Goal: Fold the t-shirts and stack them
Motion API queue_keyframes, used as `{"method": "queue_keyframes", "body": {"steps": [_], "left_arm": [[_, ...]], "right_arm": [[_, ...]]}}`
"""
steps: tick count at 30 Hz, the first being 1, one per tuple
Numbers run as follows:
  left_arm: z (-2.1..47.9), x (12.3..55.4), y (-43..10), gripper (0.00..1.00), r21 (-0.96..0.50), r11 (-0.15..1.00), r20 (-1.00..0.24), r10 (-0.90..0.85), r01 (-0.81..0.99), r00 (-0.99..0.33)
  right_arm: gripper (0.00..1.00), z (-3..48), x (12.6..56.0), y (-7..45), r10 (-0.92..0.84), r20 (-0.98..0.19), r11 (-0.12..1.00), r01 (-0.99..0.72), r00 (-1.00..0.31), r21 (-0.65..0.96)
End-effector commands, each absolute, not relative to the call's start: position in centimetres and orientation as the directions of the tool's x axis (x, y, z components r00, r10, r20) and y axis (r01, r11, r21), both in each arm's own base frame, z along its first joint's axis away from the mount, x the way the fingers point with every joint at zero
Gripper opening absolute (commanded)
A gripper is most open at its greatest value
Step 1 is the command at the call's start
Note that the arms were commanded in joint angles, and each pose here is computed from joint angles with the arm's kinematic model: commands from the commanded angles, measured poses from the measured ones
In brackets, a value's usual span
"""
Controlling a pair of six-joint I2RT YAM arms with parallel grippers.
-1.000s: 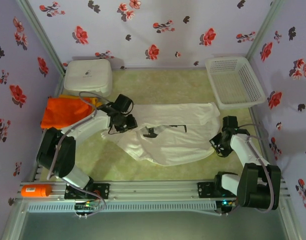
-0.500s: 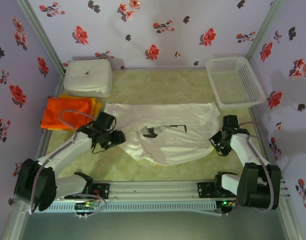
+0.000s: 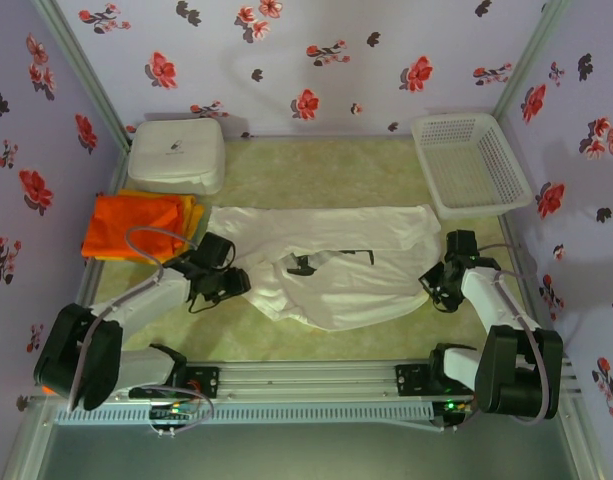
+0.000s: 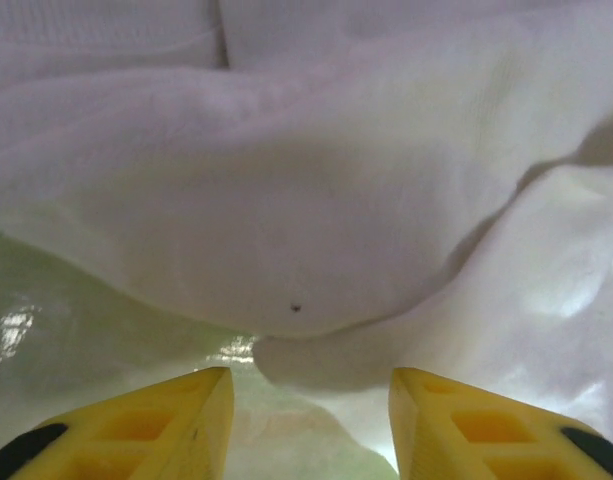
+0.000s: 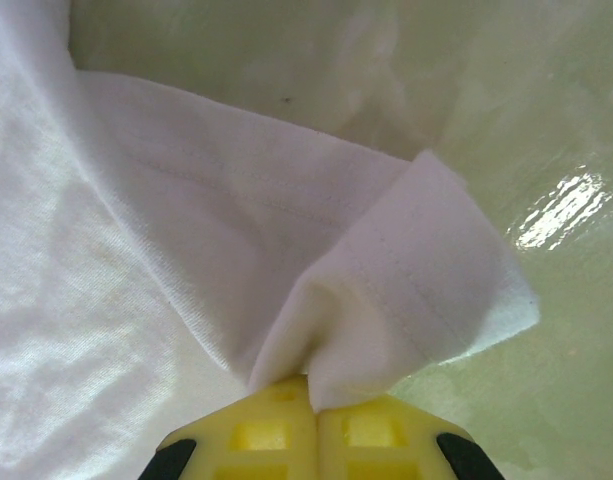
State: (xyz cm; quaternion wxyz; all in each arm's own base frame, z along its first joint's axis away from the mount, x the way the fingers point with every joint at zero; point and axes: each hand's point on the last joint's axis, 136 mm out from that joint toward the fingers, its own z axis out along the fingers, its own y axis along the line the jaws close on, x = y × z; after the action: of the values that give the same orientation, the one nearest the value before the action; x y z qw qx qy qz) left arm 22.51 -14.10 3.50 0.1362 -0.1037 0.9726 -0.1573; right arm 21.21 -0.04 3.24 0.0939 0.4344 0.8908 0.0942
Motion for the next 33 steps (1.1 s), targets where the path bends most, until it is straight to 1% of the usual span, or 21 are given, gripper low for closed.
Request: {"method": "queue_keyframes", "body": {"steps": [1,11,18,23,29,33], "left_arm": [[3.7,23.9,-14.1,0.42,-0.323,0.936,-0.271,-0.235,-0.142,-0.934],[4.3,24.4,-14.2,0.28,-0.327,0.935,-0.277,-0.237,-0.141,-0.931],[5.5,24.0,-14.0,0.06,-0.32,0.936,-0.266,-0.24,-0.15,-0.934],[6.1,22.6,-13.3,0.0,-0.321,0.927,-0.242,-0.277,-0.193,-0.93],[7.5,19.7,-11.6,0.0,-0.325,0.906,-0.214,-0.35,-0.271,-0.912],[9.1,17.9,-11.5,0.0,-0.388,0.865,-0.192,-0.412,-0.317,-0.891]], "right_arm": [[0.0,2.9,20.9,-0.2,0.786,-0.087,0.614,0.753,-0.613,0.238],[0.0,2.8,20.8,-0.5,0.784,-0.094,0.617,0.754,-0.613,0.227],[0.0,2.6,20.2,-0.4,0.783,-0.081,0.618,0.757,-0.617,0.213],[0.0,2.9,20.0,-0.5,0.771,-0.088,0.634,0.746,-0.631,0.203],[0.0,3.1,19.3,-1.3,0.768,-0.121,0.64,0.75,-0.628,0.167],[0.0,3.5,18.9,-1.7,0.765,-0.146,0.644,0.749,-0.627,0.158]]}}
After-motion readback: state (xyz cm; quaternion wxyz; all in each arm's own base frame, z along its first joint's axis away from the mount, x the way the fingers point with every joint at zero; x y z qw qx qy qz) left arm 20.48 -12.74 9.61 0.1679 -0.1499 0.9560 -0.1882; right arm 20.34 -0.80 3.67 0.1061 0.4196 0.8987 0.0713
